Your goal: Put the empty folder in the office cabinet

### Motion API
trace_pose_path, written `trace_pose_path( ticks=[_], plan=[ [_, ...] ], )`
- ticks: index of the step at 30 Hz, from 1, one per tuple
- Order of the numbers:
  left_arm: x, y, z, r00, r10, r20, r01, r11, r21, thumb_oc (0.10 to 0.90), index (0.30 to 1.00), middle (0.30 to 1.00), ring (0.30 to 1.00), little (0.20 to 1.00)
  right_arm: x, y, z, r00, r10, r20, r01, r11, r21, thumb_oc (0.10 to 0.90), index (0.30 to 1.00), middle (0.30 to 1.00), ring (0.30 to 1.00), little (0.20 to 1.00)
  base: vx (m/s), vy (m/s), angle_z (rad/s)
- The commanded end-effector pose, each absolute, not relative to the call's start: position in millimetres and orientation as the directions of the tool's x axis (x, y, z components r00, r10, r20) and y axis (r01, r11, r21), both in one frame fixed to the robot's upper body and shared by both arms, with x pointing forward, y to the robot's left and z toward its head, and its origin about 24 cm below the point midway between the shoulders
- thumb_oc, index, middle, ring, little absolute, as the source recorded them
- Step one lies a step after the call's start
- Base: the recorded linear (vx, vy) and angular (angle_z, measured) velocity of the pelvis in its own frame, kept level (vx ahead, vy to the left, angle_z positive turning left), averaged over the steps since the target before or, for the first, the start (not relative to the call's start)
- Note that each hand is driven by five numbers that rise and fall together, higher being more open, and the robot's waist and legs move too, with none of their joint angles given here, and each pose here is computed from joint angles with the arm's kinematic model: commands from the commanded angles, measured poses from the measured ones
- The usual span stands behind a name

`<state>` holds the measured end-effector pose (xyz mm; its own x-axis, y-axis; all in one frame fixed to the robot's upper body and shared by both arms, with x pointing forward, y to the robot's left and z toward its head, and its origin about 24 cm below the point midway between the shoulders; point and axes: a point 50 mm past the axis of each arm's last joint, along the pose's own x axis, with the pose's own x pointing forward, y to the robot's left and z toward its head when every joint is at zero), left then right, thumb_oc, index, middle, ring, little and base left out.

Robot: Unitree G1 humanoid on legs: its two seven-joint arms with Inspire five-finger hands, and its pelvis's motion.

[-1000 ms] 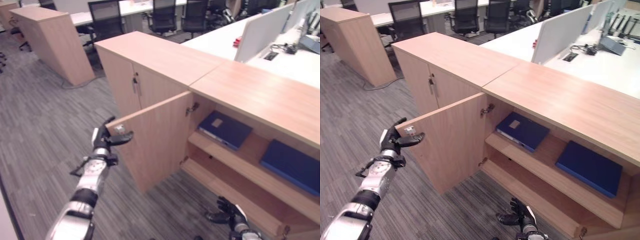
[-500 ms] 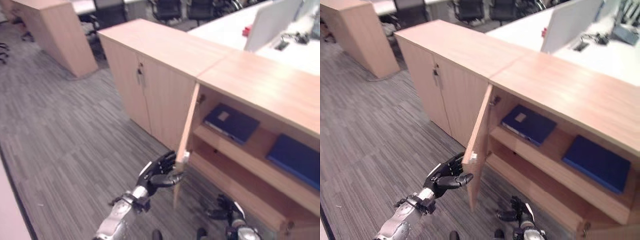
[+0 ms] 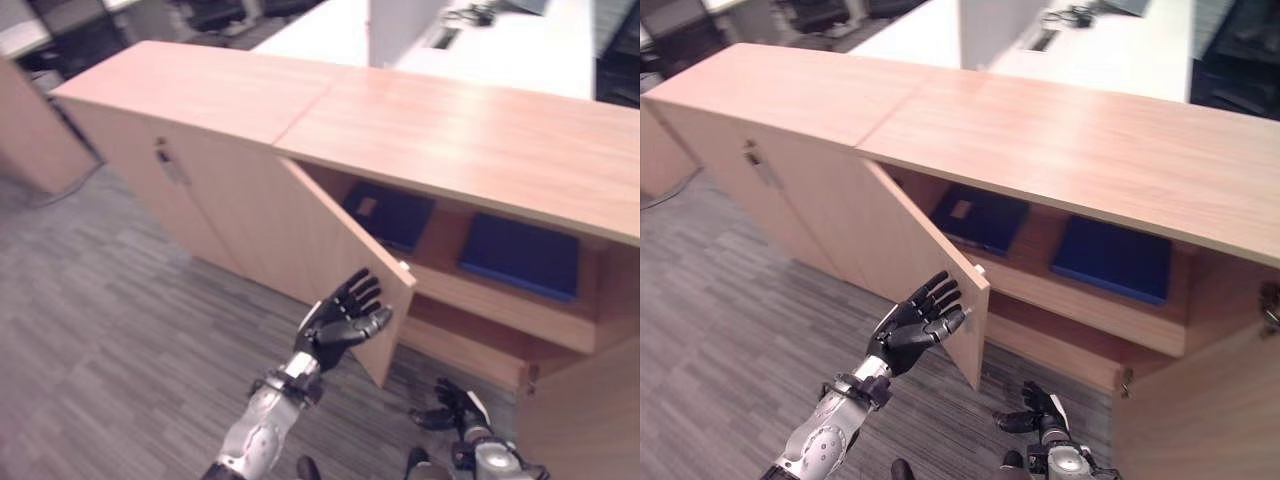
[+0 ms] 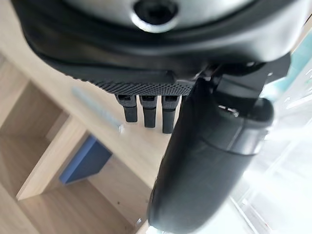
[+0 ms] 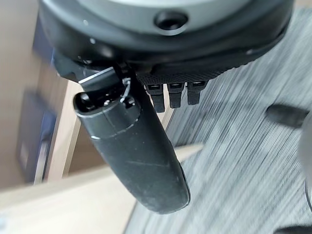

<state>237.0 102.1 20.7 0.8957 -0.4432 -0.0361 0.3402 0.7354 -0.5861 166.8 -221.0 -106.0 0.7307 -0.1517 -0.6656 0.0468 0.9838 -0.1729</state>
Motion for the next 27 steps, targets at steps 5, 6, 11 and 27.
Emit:
trace_pose_path(
  ticks=[5, 6, 11, 27],
  plan=[
    [278, 94, 64, 0.922, -0.344, 0.180, 0.386, 0.769, -0.509, 0.800, 0.900, 0.900, 0.900, 0.900, 189, -210, -80, 0.847, -0.063, -0.528, -0.013, 0.990, -0.139, 0.800, 0.900, 0.900, 0.900, 0.900, 0.03, -0.137, -0.60],
    [283, 99, 63, 0.939, -0.299, 0.167, 0.342, 0.791, -0.507, 0.800, 0.900, 0.900, 0.900, 0.900, 189, -211, -81, 0.844, -0.066, -0.532, -0.013, 0.989, -0.144, 0.800, 0.900, 0.900, 0.900, 0.900, 0.02, -0.022, -1.26],
    [311, 153, 61, 0.989, -0.070, 0.128, 0.109, 0.940, -0.325, 0.800, 0.900, 0.900, 0.900, 0.900, 186, -218, -80, 0.841, -0.050, -0.540, -0.044, 0.986, -0.160, 0.800, 0.900, 0.900, 0.900, 0.900, 0.23, 0.050, -1.05],
    [331, 321, 98, 0.900, 0.426, 0.097, -0.423, 0.905, -0.051, 0.800, 0.900, 0.900, 0.900, 0.900, 162, -229, -88, 0.816, -0.044, -0.576, -0.026, 0.993, -0.112, 0.800, 0.900, 0.900, 0.900, 0.900, 0.10, 0.118, -0.80]
  ],
)
